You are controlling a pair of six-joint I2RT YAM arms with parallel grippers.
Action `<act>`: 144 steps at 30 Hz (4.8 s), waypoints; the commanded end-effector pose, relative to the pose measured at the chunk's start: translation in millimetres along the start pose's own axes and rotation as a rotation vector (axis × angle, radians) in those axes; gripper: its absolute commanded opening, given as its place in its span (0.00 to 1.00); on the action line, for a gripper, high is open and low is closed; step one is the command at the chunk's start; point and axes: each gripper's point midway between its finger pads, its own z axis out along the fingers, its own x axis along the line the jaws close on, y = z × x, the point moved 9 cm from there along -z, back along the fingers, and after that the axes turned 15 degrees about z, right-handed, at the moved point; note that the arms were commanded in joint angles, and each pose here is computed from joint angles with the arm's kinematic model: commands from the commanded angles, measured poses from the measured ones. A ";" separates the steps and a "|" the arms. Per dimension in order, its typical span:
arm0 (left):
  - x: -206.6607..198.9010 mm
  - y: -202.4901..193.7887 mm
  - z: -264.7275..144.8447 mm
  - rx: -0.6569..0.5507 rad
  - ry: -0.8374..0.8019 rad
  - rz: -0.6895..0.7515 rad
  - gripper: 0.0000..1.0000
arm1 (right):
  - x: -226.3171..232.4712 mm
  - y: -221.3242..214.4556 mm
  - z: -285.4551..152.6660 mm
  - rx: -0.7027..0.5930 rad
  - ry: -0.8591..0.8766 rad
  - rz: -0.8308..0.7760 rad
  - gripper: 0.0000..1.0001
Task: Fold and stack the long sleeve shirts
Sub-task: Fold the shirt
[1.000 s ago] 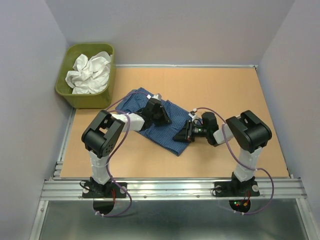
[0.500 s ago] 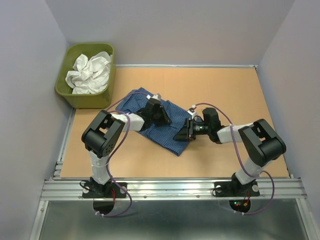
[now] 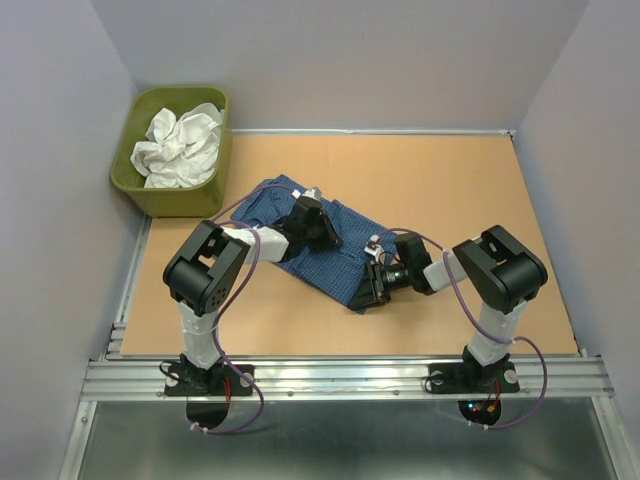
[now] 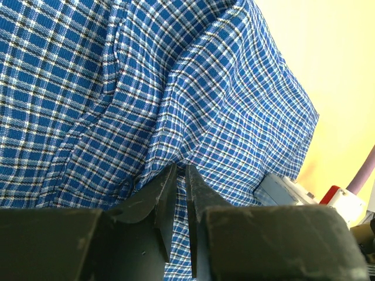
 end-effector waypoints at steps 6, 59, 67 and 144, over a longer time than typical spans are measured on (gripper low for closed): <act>4.4 11.4 -7.6 -0.022 0.066 0.033 0.29 | 16.8 -4.5 -16.8 -0.095 -0.061 -0.054 0.32; -38.3 89.8 -43.5 -0.258 -0.130 -0.012 0.28 | 50.5 159.6 -98.1 -0.653 0.204 -0.073 0.36; -3.5 79.9 27.4 -0.212 -0.011 -0.011 0.24 | -16.3 153.2 -87.3 -0.680 0.142 0.063 0.36; -203.2 -111.4 -84.9 0.044 0.189 0.955 0.07 | 14.0 33.5 -69.2 -0.866 0.153 0.308 0.97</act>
